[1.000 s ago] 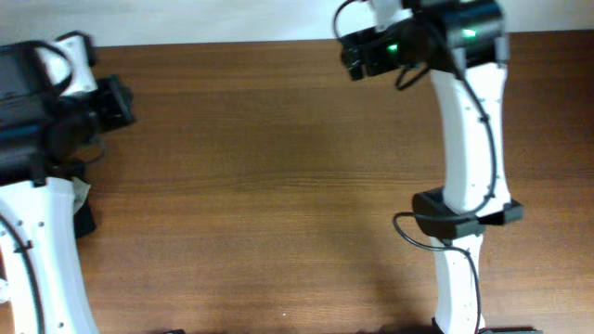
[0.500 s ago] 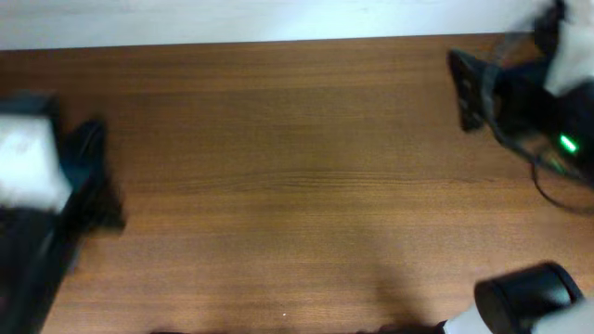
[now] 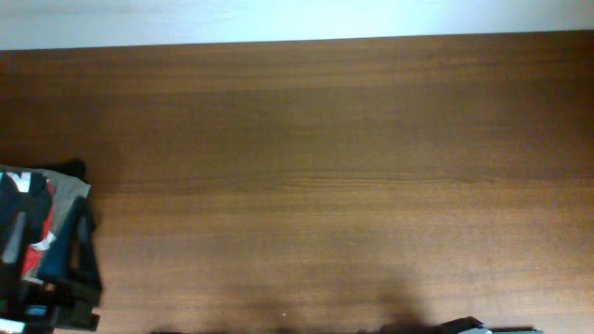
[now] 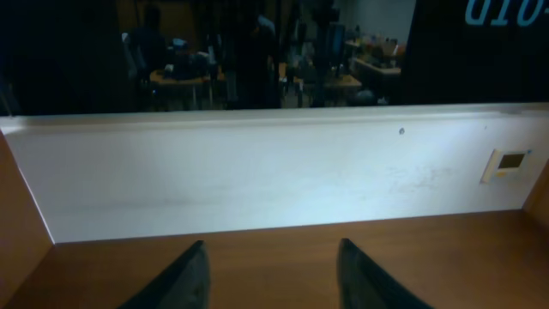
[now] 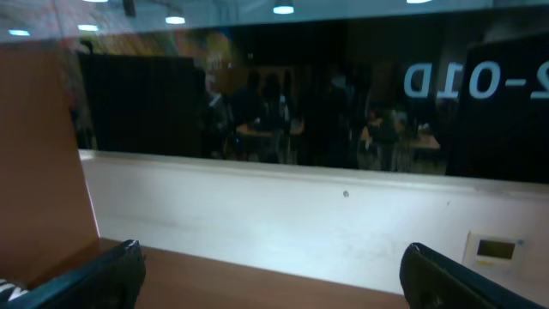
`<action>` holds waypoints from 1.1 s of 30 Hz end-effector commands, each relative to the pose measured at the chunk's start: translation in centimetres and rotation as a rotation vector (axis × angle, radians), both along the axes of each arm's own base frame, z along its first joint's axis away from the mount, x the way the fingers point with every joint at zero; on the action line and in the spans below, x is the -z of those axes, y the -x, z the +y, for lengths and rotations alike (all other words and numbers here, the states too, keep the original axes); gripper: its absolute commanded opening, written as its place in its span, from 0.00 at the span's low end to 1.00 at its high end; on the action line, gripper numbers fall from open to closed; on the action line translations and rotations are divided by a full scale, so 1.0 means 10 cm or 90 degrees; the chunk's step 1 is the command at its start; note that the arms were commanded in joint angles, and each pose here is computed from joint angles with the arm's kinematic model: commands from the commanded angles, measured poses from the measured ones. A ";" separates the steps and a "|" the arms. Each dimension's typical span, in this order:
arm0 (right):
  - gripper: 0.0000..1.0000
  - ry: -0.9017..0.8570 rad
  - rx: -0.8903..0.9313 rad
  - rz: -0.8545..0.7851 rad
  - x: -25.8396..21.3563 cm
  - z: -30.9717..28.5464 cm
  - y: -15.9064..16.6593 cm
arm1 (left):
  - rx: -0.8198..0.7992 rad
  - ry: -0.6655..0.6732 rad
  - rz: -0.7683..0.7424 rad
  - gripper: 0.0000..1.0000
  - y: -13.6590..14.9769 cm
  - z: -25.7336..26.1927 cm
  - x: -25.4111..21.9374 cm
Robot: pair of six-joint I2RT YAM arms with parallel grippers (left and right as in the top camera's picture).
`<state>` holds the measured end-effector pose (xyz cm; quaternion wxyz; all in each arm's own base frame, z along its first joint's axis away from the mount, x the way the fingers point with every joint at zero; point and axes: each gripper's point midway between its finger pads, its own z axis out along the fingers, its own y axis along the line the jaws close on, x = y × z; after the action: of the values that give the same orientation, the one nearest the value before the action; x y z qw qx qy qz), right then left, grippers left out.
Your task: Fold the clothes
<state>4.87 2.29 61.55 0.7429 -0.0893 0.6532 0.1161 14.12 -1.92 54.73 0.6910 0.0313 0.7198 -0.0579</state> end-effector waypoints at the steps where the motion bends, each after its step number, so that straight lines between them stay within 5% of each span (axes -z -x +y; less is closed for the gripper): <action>1: 0.99 -0.010 -0.007 -0.006 0.02 -0.02 0.13 | -0.004 -0.007 0.002 0.99 0.00 0.01 0.02; 33: 0.99 -0.007 -0.007 0.006 0.03 0.00 0.04 | -0.004 -0.015 0.093 0.99 0.04 0.02 0.37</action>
<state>3.23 2.00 61.54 0.7520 -0.0895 0.6421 0.1192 13.77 -1.88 51.21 0.6376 0.0315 0.7678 -0.0549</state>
